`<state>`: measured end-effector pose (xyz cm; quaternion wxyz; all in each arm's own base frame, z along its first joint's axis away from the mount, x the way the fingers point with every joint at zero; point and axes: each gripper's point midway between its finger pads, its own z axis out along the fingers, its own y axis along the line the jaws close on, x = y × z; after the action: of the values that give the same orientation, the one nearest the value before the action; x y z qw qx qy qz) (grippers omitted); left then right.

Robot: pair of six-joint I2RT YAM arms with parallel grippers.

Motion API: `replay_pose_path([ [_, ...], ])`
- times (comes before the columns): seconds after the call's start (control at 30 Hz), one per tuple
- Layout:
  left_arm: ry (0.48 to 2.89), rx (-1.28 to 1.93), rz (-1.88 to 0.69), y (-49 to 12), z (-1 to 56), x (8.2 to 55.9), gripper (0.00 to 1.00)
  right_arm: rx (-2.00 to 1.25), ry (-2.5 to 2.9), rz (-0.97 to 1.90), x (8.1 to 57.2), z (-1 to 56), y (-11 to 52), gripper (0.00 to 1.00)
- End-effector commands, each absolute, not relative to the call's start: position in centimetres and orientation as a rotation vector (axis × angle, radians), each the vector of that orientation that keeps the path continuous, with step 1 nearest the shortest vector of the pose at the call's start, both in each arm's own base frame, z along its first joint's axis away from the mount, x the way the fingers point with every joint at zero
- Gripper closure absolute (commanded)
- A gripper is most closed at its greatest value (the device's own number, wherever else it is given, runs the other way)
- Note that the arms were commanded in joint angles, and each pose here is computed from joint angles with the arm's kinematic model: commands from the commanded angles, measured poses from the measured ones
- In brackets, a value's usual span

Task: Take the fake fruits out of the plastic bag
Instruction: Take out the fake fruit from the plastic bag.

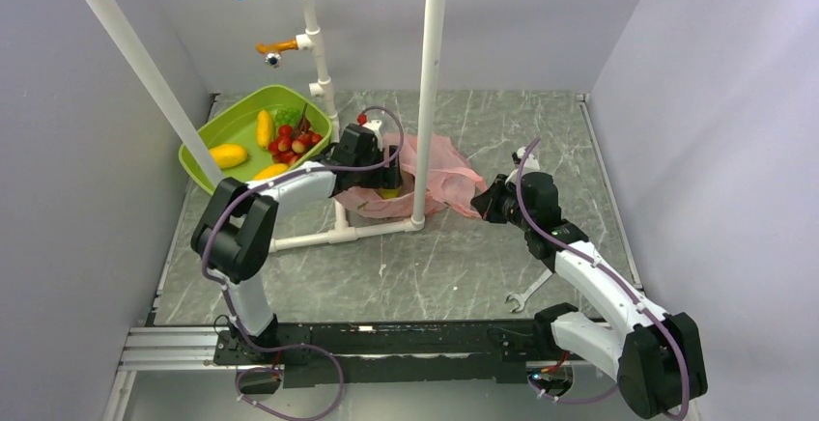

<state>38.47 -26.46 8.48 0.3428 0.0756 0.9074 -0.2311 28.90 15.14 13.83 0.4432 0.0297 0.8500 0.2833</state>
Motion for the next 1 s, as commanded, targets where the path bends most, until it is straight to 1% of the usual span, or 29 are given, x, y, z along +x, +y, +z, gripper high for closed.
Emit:
replay_pose_path([
  [0.0, 2.324, 0.224, -0.501, -26.9, 8.8, 40.8, 0.17, 0.035, 2.013, 0.735, 29.6, 16.5, 15.7, 1.00],
  [0.17, 2.363, 0.236, -0.444, -27.3, 6.4, 42.0, 0.17, 0.033, 2.013, 0.735, 29.5, 16.4, 15.7, 1.00],
  [0.23, 2.378, 0.245, -0.436, -27.4, 5.8, 42.2, 0.19, 0.033, 2.008, 0.740, 29.4, 16.7, 15.7, 1.00],
  [0.27, 2.380, 0.252, -0.431, -27.4, 5.7, 42.3, 0.21, 0.034, 2.003, 0.741, 29.4, 16.8, 15.7, 1.00],
  [0.4, 2.369, 0.313, -0.454, -27.9, 5.6, 42.2, 0.35, 0.034, 2.007, 0.726, 29.2, 16.7, 15.5, 1.00],
  [0.5, 2.365, 0.351, -0.489, -28.2, 6.2, 41.6, 0.52, 0.032, 2.010, 0.719, 29.1, 16.7, 15.3, 1.00],
  [0.57, 2.348, 0.374, -0.528, -28.4, 7.1, 40.9, 0.59, 0.032, 2.005, 0.711, 29.1, 16.8, 15.2, 1.00],
  [0.67, 2.311, 0.408, -0.621, -28.9, 9.3, 39.5, 0.65, 0.029, 2.001, 0.704, 29.2, 16.8, 15.1, 1.00],
  [0.83, 2.261, 0.431, -0.713, -28.9, 12.6, 37.2, 0.71, 0.034, 2.017, 0.696, 29.1, 16.4, 15.0, 1.00],
  [0.87, 2.250, 0.428, -0.726, -28.7, 13.2, 36.8, 0.74, 0.033, 2.020, 0.696, 29.1, 16.3, 15.0, 1.00],
  [0.97, 2.218, 0.431, -0.802, -28.8, 14.8, 35.1, 0.76, 0.030, 2.028, 0.704, 29.1, 16.1, 15.2, 1.00],
])
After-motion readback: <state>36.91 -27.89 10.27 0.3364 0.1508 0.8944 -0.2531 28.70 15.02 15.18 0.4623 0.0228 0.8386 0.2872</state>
